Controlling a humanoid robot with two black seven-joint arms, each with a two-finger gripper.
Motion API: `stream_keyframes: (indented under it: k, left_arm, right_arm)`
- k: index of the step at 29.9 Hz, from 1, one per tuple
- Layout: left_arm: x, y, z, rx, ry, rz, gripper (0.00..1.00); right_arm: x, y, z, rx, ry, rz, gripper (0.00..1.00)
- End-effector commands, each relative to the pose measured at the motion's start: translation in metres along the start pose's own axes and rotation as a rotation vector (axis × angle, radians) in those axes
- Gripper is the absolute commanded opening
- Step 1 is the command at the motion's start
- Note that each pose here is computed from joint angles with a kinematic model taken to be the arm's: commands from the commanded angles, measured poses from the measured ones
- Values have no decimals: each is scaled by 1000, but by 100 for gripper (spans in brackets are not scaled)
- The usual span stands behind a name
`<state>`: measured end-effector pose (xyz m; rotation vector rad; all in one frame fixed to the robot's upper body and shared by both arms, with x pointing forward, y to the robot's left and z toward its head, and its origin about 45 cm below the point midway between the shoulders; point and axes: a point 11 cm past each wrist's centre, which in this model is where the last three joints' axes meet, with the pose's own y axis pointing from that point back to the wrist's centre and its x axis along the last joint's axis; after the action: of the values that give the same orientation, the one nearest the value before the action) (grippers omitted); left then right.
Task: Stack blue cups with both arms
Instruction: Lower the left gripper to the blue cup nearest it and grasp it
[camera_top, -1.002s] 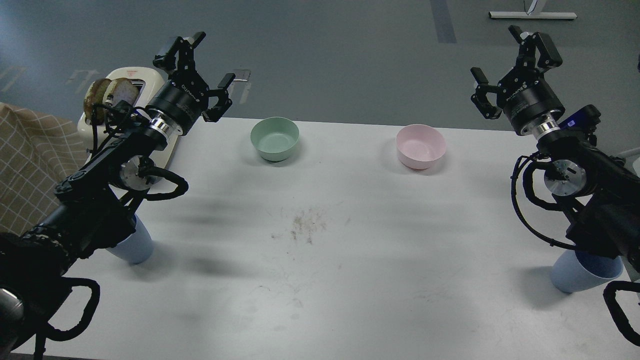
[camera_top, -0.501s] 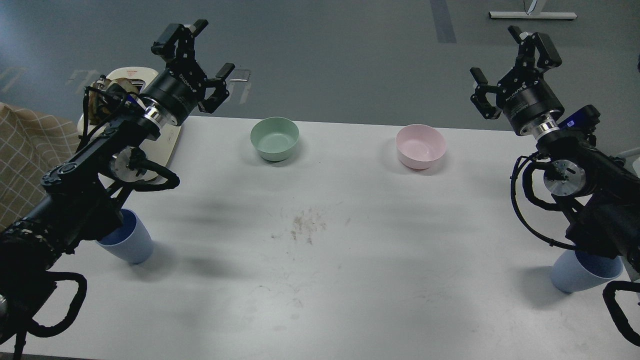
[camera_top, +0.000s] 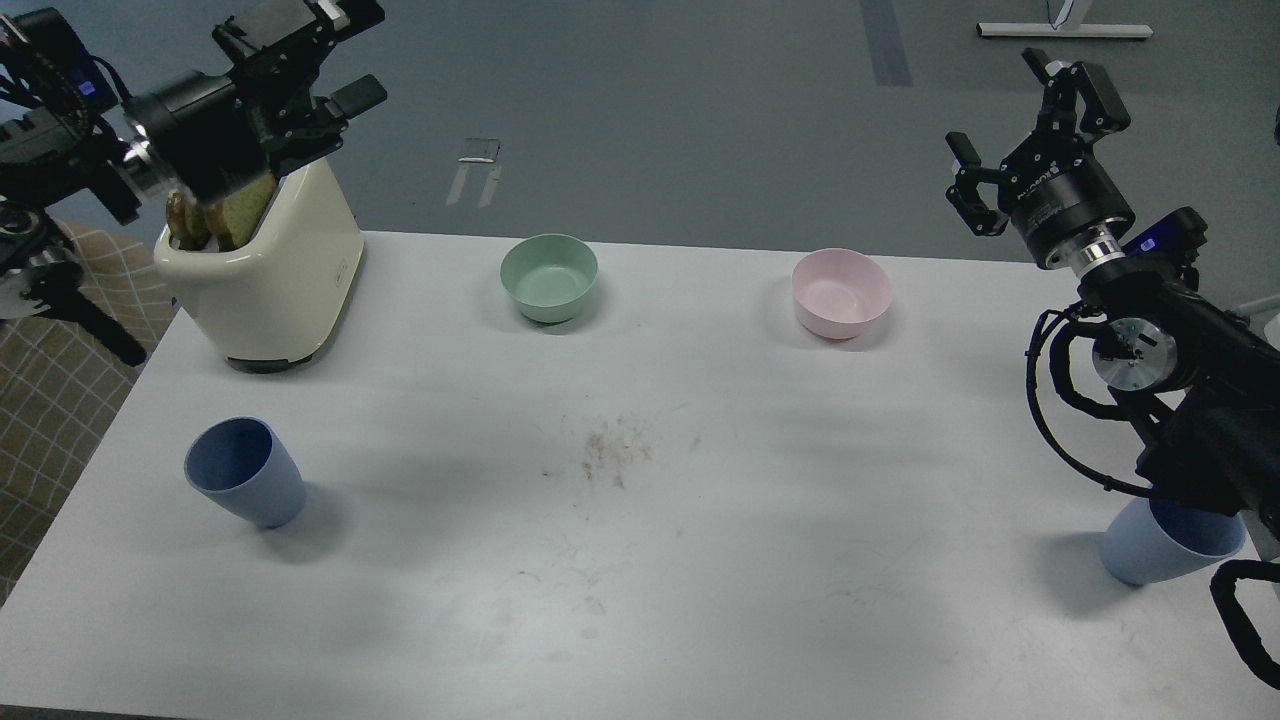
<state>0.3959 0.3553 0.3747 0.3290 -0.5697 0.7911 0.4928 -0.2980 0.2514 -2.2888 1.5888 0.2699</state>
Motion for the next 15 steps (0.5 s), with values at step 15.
stream_keyframes:
  k: [15]
  left_arm:
    - [-53,112,-56,458,-525,-476,98]
  right_arm:
    - [-8,-3,2,-15,17,-30,100]
